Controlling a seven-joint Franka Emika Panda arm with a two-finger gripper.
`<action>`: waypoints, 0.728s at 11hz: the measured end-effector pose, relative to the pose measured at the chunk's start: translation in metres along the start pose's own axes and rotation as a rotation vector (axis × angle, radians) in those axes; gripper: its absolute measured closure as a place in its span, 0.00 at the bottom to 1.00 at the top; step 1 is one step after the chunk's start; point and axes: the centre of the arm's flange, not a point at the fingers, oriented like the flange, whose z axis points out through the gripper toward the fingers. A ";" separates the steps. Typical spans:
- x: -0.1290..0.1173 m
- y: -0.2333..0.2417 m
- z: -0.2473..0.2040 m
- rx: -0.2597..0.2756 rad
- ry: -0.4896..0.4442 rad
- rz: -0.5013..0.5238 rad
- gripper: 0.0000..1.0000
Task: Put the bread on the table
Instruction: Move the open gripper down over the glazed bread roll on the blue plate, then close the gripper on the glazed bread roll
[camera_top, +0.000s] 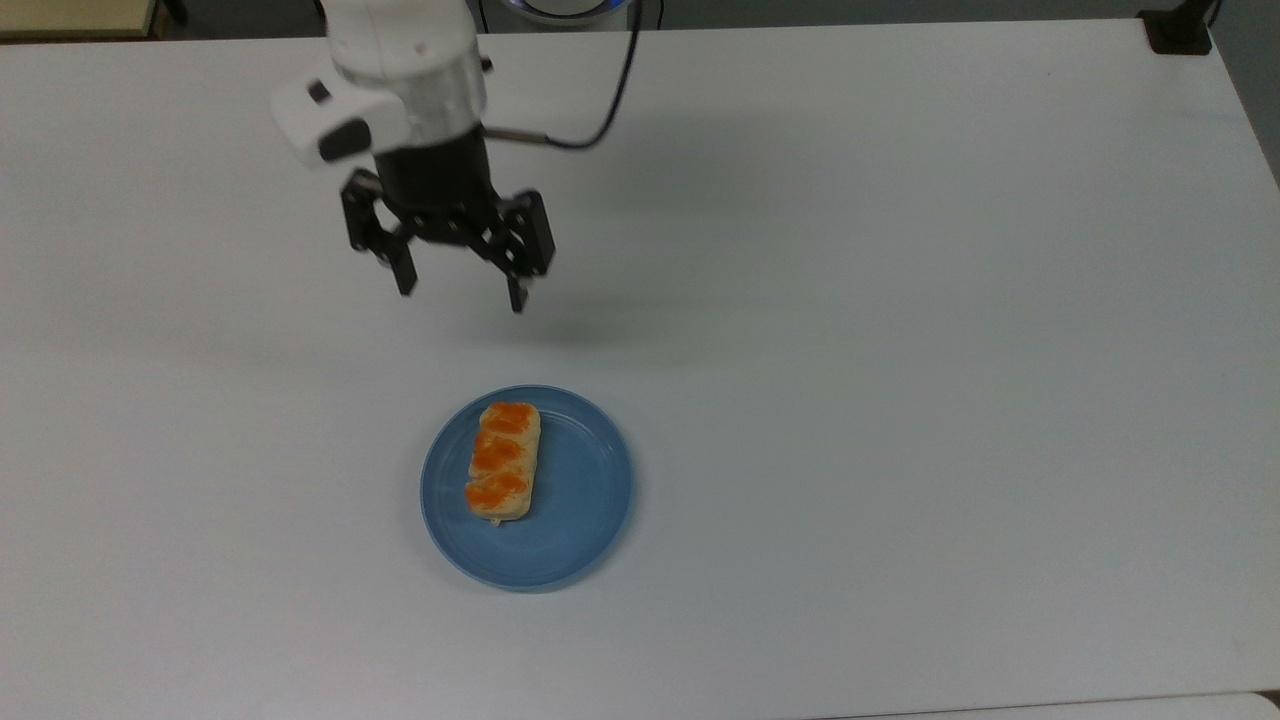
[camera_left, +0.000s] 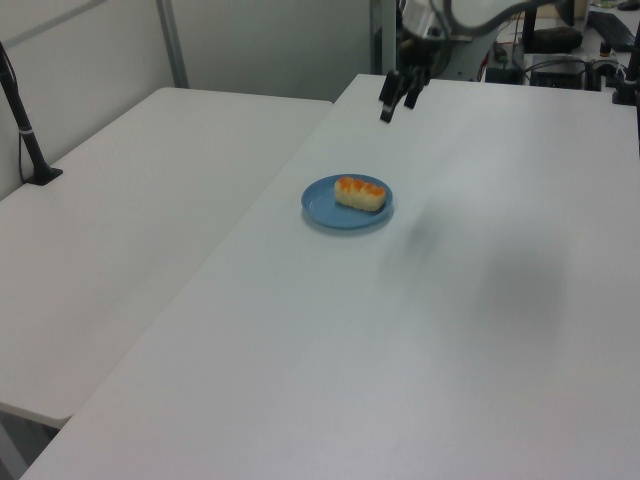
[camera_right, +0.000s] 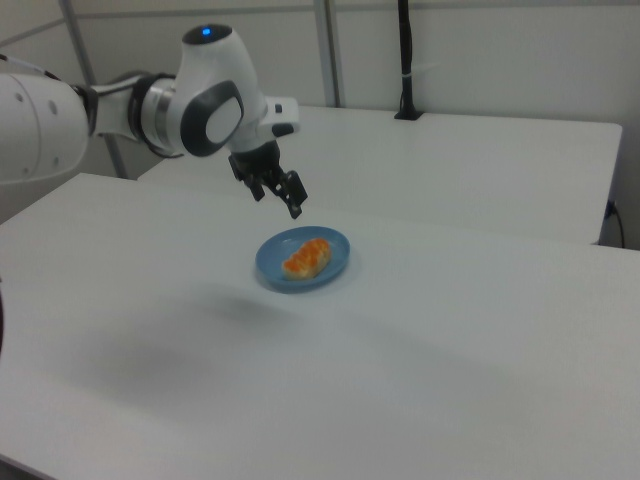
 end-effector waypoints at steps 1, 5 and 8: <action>-0.001 -0.013 0.029 -0.012 -0.006 -0.002 0.00; 0.000 -0.043 0.119 -0.116 0.027 -0.009 0.00; 0.000 -0.046 0.140 -0.155 0.030 -0.039 0.00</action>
